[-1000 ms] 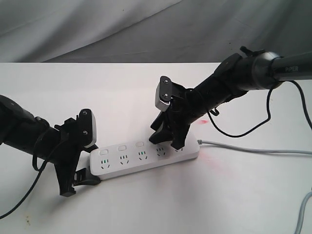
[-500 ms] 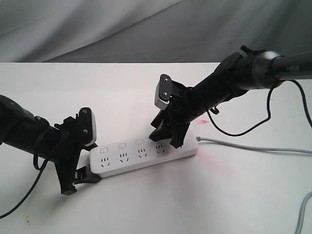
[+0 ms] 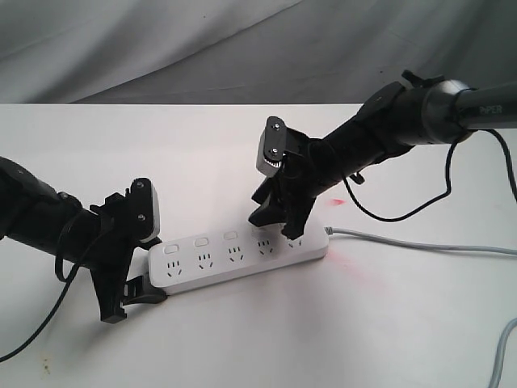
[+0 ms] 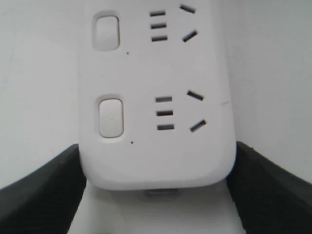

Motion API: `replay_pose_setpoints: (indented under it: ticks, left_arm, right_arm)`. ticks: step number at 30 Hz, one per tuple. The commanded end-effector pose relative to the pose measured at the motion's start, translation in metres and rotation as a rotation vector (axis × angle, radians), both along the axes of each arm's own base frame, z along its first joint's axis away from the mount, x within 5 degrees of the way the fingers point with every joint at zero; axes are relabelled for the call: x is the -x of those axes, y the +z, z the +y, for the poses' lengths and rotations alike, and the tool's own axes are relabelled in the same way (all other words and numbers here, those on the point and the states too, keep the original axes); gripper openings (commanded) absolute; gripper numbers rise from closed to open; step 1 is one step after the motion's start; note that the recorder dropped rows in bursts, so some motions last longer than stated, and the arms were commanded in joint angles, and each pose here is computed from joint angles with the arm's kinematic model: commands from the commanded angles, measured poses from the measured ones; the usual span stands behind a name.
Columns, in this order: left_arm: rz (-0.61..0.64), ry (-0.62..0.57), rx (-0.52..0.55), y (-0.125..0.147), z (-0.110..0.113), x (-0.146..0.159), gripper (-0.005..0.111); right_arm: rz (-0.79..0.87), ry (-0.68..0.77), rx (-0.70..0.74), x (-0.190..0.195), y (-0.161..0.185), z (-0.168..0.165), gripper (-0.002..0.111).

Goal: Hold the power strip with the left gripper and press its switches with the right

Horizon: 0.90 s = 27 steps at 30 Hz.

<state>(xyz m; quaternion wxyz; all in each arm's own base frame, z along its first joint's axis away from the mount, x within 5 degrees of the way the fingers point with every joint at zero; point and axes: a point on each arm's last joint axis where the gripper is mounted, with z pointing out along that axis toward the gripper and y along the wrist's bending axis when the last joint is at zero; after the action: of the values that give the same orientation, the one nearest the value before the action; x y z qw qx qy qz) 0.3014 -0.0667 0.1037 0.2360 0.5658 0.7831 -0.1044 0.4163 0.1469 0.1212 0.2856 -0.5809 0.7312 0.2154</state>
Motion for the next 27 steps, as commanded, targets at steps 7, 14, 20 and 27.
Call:
replay_pose_setpoints:
  ticks: [7, 14, 20, 27]
  left_arm:
    - [-0.014, -0.026, -0.024, -0.001, 0.0, 0.0, 0.057]
    - [-0.014, -0.026, -0.024, -0.001, 0.0, 0.0, 0.057]
    - [-0.014, -0.026, -0.024, -0.001, 0.0, 0.0, 0.057]
    - [-0.014, -0.026, -0.024, -0.001, 0.0, 0.0, 0.057]
  right_arm:
    - [0.023, 0.047, 0.056, 0.005, -0.019, -0.006, 0.041]
    - [0.011, 0.073, 0.116, 0.013, -0.038, -0.012, 0.041]
    - [0.057, 0.073, 0.121, 0.015, -0.057, -0.012, 0.041]
    - [0.037, 0.063, 0.101, 0.014, -0.043, -0.011, 0.041]
